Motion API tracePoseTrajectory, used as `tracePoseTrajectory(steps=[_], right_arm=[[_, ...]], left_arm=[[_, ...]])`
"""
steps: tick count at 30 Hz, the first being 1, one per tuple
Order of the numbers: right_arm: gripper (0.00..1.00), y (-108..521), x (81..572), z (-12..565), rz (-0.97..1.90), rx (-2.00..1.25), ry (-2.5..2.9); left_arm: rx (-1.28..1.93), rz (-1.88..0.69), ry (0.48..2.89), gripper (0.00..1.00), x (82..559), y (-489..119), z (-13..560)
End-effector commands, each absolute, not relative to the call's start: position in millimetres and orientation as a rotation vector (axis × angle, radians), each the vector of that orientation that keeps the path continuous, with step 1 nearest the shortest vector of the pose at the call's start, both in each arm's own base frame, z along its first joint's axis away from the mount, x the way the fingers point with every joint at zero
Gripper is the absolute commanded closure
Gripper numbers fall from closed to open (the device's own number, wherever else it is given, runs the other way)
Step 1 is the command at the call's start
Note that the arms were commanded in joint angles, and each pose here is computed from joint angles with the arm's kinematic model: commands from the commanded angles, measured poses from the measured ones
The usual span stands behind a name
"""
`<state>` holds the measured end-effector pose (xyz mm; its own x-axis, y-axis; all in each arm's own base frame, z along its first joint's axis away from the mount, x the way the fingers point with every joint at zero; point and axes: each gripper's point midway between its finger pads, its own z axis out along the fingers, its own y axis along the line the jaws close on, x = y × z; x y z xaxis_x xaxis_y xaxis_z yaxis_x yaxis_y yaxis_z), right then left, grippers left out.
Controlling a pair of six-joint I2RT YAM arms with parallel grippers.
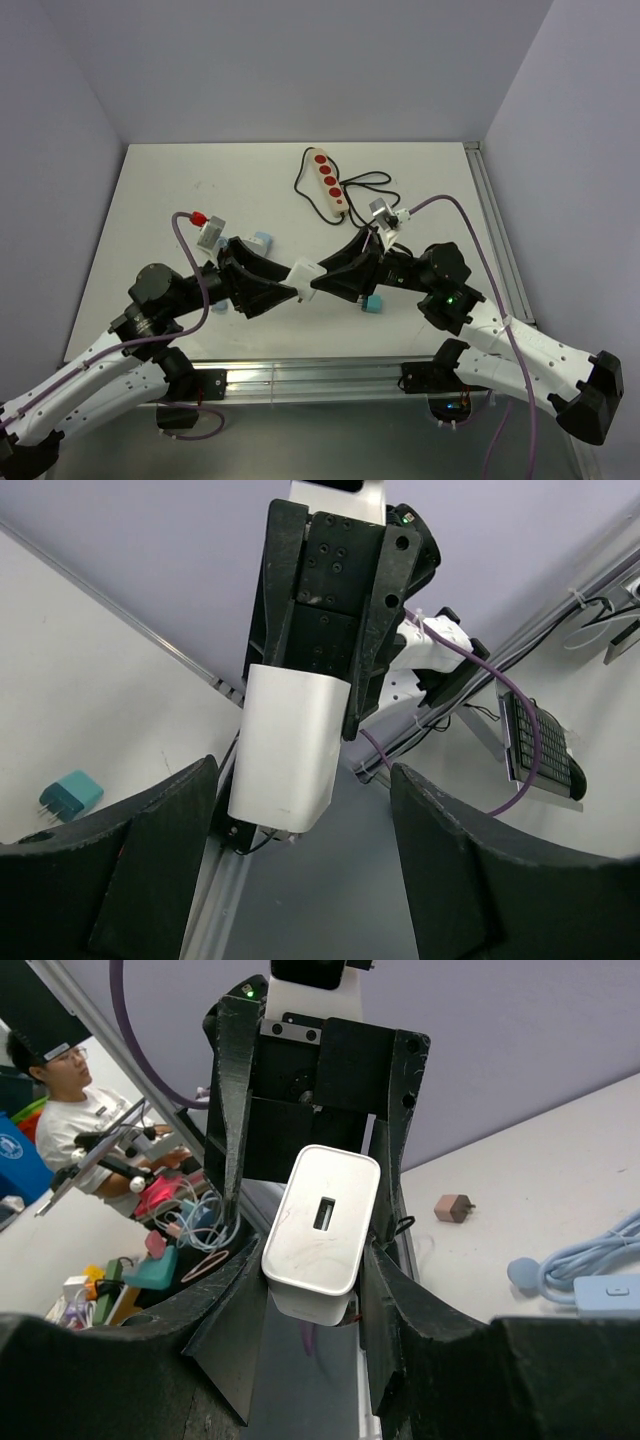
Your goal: Insert the plug
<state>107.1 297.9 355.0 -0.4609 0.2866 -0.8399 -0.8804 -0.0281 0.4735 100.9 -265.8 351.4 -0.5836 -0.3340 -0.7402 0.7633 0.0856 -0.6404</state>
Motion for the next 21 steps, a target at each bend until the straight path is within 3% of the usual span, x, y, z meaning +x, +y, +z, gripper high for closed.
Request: tracePoseTrajectory(steps=[1, 7, 9, 11, 13, 14, 18, 21], right_arm=[[1.0, 295.2, 96.4, 385.6, 1.69, -0.705, 1.205], [1.0, 297.0, 95.0, 389.0, 1.706, -0.706, 1.189], [1.0, 296.7, 95.6, 390.7, 1.695, -0.706, 1.185], [1.0, 297.3, 96.0, 390.9, 1.69, -0.706, 1.19], [1.0, 298.9, 101.4, 388.4, 1.66, -0.698, 1.229], [1.0, 299.2, 104.3, 386.4, 1.643, -0.693, 1.251], [0.54, 300.0, 107.4, 381.4, 1.587, -0.726, 1.333], [0.45, 300.1, 105.1, 377.3, 1.566, -0.767, 1.395]], left_arm=[[0.488, -1.691, 1.424, 0.26, 92.2, -265.8, 370.0], [0.508, -1.716, 1.431, 0.32, 91.4, -271.3, 370.7], [0.508, -1.724, 1.436, 0.39, 91.5, -272.6, 370.1], [0.505, -1.725, 1.448, 0.53, 92.1, -273.4, 369.6], [0.516, -1.72, 1.463, 0.74, 92.4, -274.7, 367.1], [0.514, -1.708, 1.491, 0.99, 93.7, -275.3, 365.2], [0.542, -1.615, 1.518, 0.99, 99.3, -272.2, 359.2], [0.574, -1.553, 1.545, 1.0, 101.4, -269.6, 353.7]])
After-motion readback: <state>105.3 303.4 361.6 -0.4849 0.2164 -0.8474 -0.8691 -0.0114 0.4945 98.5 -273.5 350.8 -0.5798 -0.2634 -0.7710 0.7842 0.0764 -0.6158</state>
